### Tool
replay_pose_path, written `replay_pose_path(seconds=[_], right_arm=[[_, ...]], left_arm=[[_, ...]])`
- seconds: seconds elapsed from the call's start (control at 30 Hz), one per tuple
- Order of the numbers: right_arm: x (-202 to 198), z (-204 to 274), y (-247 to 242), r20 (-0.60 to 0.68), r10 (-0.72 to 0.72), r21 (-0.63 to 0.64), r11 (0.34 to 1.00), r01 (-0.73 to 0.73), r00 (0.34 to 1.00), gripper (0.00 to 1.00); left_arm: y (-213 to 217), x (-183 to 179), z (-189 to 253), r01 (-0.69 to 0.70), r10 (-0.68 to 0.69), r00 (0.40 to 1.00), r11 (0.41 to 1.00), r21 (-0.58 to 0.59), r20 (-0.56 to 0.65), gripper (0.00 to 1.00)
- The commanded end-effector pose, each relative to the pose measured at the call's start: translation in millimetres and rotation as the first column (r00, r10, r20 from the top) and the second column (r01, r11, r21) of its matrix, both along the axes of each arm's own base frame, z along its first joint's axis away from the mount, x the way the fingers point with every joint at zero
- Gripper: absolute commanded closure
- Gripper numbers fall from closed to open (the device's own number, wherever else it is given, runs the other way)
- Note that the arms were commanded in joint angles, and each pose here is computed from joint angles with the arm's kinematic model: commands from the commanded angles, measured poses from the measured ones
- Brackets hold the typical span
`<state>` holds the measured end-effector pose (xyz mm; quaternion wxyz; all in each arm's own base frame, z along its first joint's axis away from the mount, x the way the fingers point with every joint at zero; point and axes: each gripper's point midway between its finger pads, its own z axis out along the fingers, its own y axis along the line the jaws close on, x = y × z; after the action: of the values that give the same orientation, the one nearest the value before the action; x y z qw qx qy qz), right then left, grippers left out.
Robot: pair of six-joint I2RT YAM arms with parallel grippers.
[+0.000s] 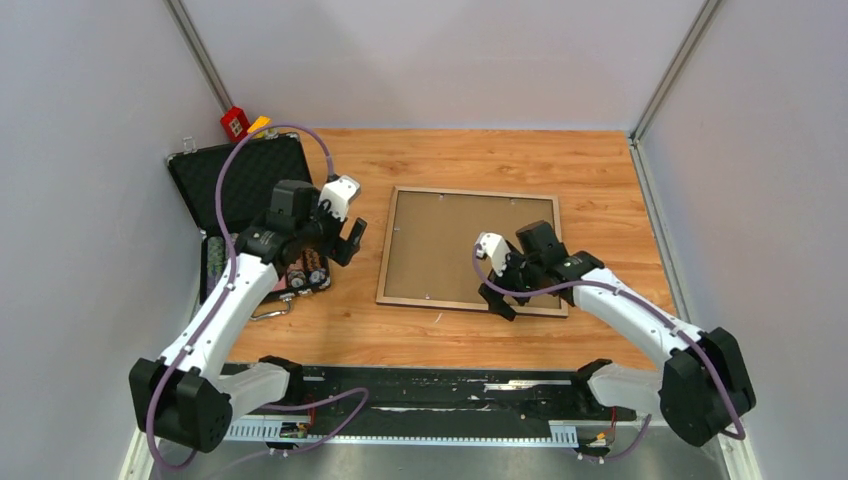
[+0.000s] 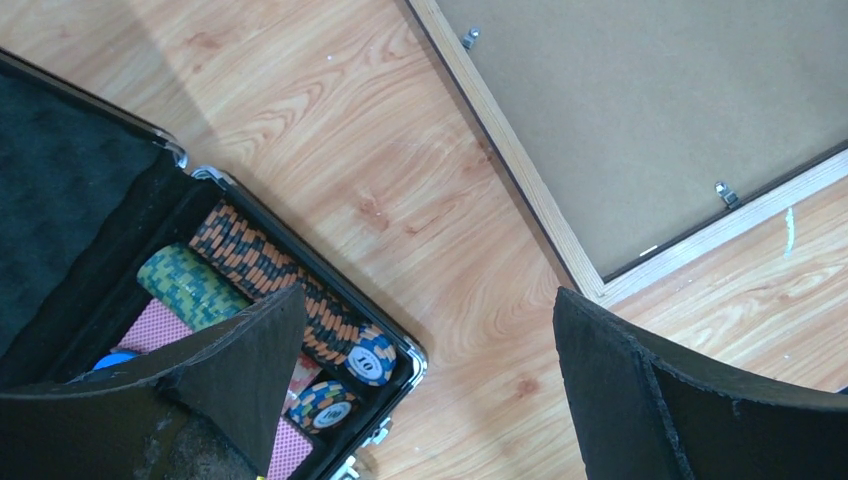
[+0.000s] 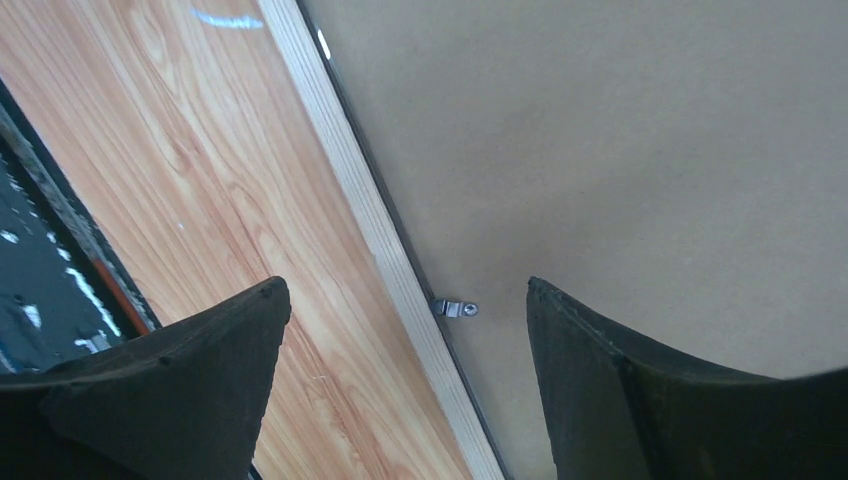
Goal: Put the photo into the frame
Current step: Turn over the photo frame at the center of the board.
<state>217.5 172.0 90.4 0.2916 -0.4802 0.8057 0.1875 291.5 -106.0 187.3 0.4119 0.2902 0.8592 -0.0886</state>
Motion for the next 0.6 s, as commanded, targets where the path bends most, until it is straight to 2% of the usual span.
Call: replay_pose_path(seconds=[0.0,0.23,0.57], right_arm=[[7,-17,-3,0.060,0.054,-0.125,0.991,-0.046,0.997,0.16],[-7,-37,-6,0.032,0.127,-0.230,0.966,-0.116,0.991,0.24],[-9,-60,-6,-0.015,0.141,-0.319,0.938,-0.138,0.990,0.34]], left_arm=[[-6,13,-7,0.031,-0.031,0.999,1.000,-0.004,0.022,0.00],[-10,19,-17,0.026,-0.027,1.000,1.000,-0.014,-0.007,0.00],[-6,15,-16,0.021,-0.021,1.000,1.000,-0.008,0.021,0.00]])
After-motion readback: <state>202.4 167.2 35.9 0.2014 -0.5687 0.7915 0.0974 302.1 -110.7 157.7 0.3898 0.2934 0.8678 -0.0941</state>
